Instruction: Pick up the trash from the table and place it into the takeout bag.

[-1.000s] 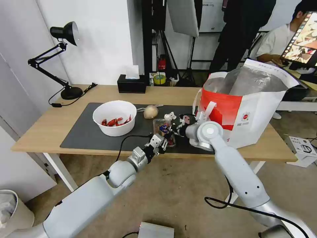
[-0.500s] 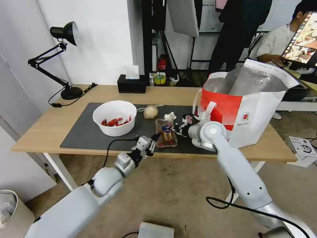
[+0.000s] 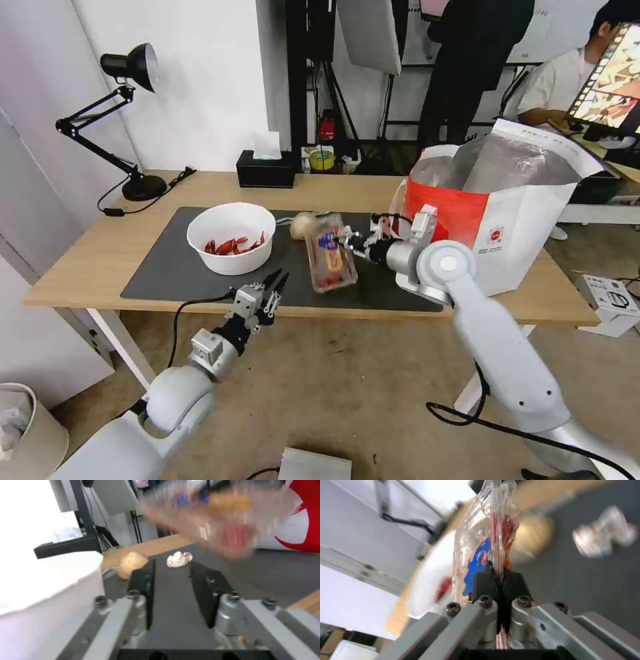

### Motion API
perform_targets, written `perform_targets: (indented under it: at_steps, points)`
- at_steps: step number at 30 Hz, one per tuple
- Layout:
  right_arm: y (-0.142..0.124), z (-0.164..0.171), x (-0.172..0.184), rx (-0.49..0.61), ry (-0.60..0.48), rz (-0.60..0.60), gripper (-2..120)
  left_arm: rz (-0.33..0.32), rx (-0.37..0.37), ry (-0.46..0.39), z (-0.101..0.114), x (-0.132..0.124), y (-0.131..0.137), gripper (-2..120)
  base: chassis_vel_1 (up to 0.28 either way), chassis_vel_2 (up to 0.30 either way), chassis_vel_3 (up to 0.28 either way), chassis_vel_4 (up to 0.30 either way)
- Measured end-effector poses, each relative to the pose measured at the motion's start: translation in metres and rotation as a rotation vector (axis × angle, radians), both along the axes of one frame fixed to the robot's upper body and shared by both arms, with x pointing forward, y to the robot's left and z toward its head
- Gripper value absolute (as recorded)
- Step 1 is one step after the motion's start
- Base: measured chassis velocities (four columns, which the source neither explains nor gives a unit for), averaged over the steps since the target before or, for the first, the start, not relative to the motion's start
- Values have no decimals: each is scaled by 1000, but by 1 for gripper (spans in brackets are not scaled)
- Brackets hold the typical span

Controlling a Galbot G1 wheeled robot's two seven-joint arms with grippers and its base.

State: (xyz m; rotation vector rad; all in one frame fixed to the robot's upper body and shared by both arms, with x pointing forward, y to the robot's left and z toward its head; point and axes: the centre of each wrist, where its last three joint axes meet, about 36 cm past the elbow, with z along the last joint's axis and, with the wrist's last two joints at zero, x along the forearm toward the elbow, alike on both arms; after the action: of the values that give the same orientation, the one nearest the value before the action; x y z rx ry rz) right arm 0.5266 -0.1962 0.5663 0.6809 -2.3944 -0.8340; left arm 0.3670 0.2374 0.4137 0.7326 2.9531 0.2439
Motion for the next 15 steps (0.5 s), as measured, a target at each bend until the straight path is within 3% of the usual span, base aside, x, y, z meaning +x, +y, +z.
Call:
perform_targets:
  at_steps: [6, 15]
  points:
    - [-18, 65, -13, 49, -187, -41, 0, 26, -8, 19, -7, -10, -4, 63, 0, 0, 0, 0]
    - [-60, 126, -19, 46, -324, -156, 0, 47, -14, 27, -10, -12, -6, 93, 0, 0, 0, 0]
